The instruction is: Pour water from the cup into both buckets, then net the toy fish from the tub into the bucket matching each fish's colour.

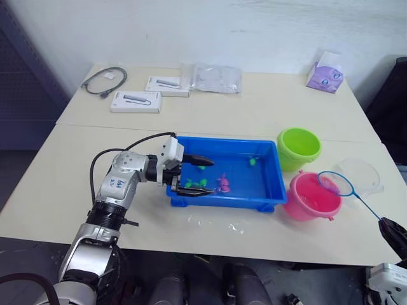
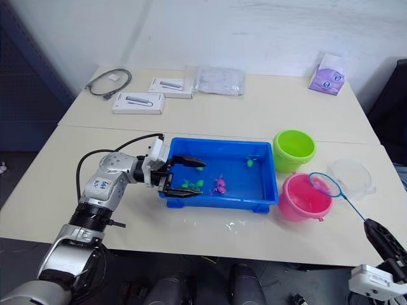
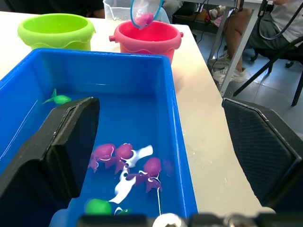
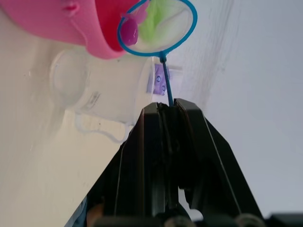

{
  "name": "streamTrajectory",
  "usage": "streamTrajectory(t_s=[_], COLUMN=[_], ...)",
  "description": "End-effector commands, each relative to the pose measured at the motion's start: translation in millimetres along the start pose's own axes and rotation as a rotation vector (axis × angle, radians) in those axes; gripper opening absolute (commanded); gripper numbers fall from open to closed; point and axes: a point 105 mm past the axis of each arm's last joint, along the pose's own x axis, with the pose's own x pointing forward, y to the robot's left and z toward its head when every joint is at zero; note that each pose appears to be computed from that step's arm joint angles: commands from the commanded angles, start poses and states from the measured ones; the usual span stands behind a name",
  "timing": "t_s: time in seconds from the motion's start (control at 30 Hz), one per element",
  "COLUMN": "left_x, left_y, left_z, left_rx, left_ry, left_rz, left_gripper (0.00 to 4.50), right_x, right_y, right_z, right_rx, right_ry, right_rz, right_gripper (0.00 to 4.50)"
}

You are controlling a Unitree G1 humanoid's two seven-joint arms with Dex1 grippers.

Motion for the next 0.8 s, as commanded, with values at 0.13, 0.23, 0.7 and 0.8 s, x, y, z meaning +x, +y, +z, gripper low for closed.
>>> streamTrajectory(t_s=[0.13,0.23,0.7,0.8], left_x=[-2,-2,-9,-24], left_y=[-1,-2,-1,3], left_z=[9,9,9,7], left_rx=[0.043,0.045,0.047,0.045], left_ry=[-0.019,-0.017,-0.012,0.004], left_rz=[-0.003,-0.005,0.026,0.075], left_gripper=[4.44,4.44,4.44,4.44], right_x=[-6,-7,3,18], right_y=[5,6,-23,-44], right_z=[6,13,20,40], right_rx=[0.006,0.006,0.126,0.359], right_ry=[-0.052,-0.069,-0.099,-0.211], right_rz=[-0.021,-0.024,-0.148,-0.171], right_gripper=[0.0,0.0,0.0,0.0])
